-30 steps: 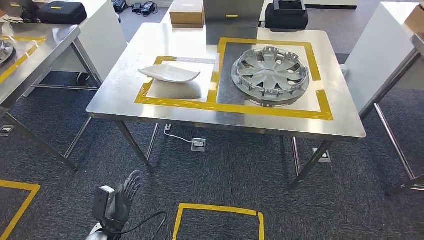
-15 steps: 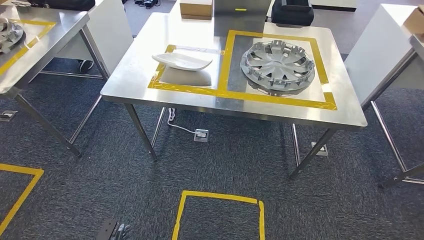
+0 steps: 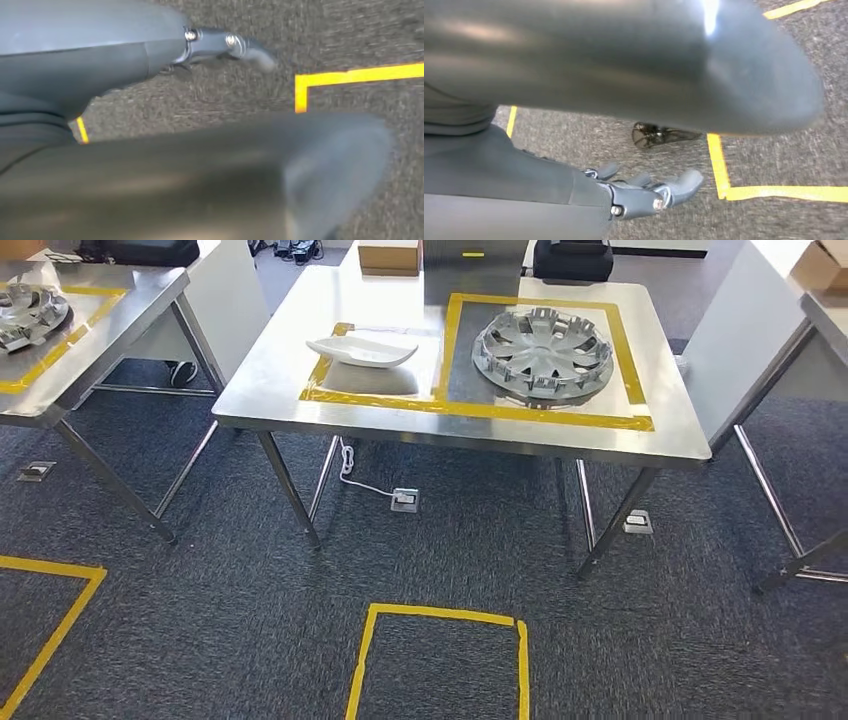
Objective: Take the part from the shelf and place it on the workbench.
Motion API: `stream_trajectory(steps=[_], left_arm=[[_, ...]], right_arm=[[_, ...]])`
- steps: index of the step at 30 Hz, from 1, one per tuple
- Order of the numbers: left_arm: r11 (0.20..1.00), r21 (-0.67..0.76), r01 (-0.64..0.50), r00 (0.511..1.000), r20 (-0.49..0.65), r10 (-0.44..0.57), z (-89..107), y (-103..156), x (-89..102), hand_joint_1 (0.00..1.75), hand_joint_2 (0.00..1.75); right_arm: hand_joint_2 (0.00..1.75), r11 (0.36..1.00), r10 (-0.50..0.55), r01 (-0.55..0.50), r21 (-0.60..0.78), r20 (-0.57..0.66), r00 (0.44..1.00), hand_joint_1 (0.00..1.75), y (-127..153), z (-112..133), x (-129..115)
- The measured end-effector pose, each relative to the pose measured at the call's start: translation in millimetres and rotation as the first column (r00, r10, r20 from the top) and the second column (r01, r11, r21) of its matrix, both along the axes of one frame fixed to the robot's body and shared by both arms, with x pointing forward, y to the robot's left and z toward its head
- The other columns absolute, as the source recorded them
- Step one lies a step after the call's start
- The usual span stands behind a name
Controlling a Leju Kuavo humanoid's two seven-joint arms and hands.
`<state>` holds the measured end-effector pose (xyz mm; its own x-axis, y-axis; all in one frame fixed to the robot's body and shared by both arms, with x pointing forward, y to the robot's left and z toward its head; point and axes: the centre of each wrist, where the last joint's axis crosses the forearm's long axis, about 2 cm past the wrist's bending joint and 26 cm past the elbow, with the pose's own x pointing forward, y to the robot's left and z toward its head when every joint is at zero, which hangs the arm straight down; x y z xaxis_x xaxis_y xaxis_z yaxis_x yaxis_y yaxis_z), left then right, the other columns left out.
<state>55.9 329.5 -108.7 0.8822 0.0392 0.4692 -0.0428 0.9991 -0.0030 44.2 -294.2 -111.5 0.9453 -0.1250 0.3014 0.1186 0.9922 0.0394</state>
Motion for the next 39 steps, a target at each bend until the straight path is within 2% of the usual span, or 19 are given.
stream_trajectory(steps=[3,12,16,34,39], left_arm=[[1.0,0.012,-0.012,0.999,-0.038,0.012,-0.4,-1.3,-1.9,0.0,0.0],[0.999,0.008,-0.035,0.995,-0.088,0.036,-1.1,-7.2,-4.2,0.0,0.0],[0.999,0.008,-0.04,0.994,-0.097,0.04,-1.3,-8.1,-5.4,0.0,1.75],[0.996,-0.048,-0.076,0.985,-0.16,0.067,-2.2,-25.4,-7.7,0.0,1.75],[0.996,-0.056,-0.076,0.982,-0.177,0.065,-2.9,-28.4,-13.6,0.0,1.75]], right_arm=[[1.75,1.0,0.005,-0.005,0.001,-0.011,1.0,0.0,0.7,-0.3,-2.2],[1.75,1.0,0.018,-0.018,0.002,-0.043,0.999,0.0,0.4,-0.4,-3.7],[1.75,1.0,0.018,-0.018,0.005,-0.048,0.999,0.0,0.7,-0.6,-5.8],[1.75,0.999,0.035,-0.034,0.011,-0.115,0.993,0.0,3.2,-0.9,-8.3],[1.75,0.999,0.034,-0.033,0.011,-0.121,0.992,0.0,1.9,-1.3,-12.8]])
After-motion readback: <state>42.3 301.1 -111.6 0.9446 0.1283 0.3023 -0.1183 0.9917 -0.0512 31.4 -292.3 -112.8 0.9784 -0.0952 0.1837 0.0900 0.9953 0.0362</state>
